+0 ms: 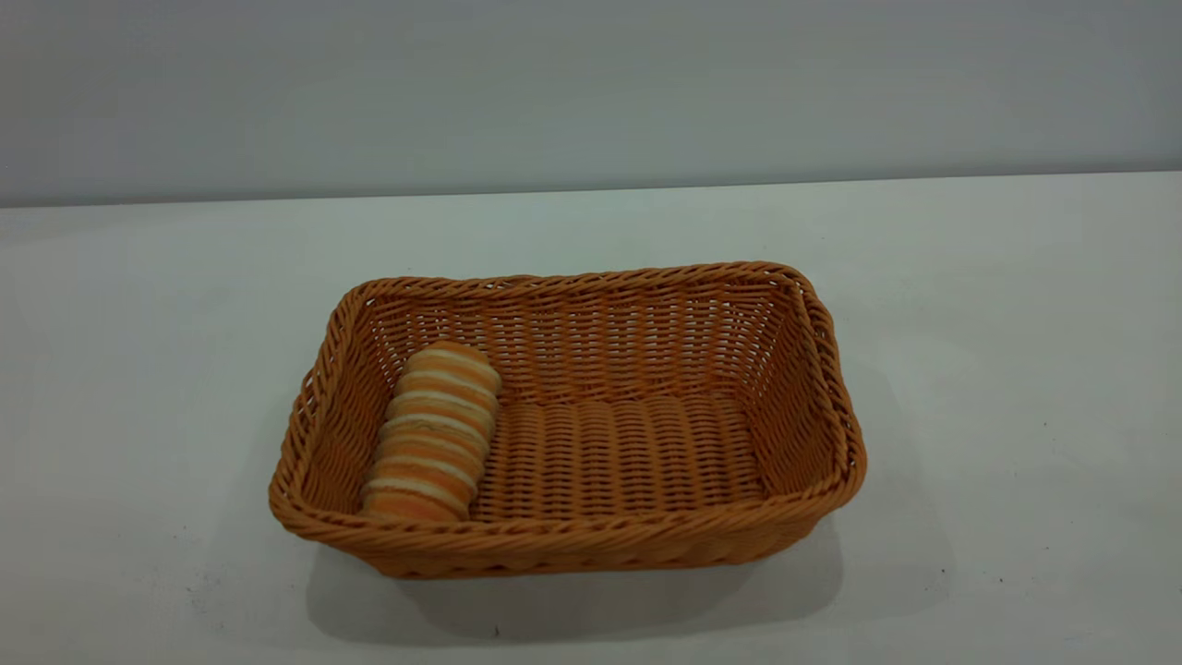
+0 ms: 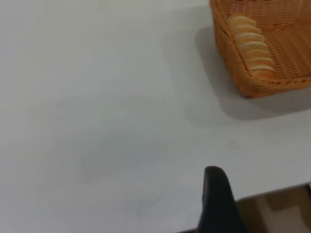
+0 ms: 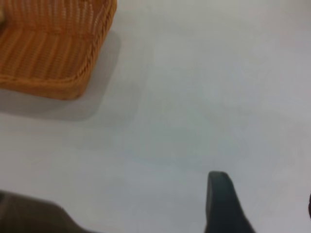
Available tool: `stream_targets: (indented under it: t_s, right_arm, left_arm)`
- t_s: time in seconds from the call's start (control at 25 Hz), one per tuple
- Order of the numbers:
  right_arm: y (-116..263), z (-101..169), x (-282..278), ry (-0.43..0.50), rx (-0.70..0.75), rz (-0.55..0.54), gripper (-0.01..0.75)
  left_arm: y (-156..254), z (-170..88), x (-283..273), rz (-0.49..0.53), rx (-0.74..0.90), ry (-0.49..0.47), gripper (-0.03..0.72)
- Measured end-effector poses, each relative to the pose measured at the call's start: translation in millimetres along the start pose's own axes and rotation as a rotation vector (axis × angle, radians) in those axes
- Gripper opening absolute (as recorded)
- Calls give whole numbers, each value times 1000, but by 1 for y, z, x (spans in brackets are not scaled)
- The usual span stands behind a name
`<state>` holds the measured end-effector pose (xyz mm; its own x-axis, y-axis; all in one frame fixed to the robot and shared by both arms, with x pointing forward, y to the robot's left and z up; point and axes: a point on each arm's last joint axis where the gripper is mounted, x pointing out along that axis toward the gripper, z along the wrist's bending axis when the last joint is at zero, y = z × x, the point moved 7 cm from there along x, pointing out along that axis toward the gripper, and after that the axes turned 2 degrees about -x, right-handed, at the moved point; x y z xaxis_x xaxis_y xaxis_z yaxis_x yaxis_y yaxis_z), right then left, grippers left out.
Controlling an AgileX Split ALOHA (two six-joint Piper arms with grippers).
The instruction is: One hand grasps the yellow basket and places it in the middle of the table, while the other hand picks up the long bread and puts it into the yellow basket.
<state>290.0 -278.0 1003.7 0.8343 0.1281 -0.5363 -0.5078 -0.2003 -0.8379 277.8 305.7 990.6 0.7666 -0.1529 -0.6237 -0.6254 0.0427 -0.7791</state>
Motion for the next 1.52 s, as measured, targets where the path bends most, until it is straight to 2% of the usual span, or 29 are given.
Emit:
stream_targets:
  t_s: [0.4, 0.96, 1.52]
  right_arm:
    - [0, 1, -2, 1, -1, -18, 455]
    - [0, 1, -2, 2, -2, -19, 455]
    - [0, 1, -2, 1, -1, -20, 455]
  left_arm:
    - [2, 8, -3, -14, -139, -174, 509]
    - [2, 10, -4, -18, -177, -221, 509]
    - [2, 10, -4, -18, -176, -222, 509]
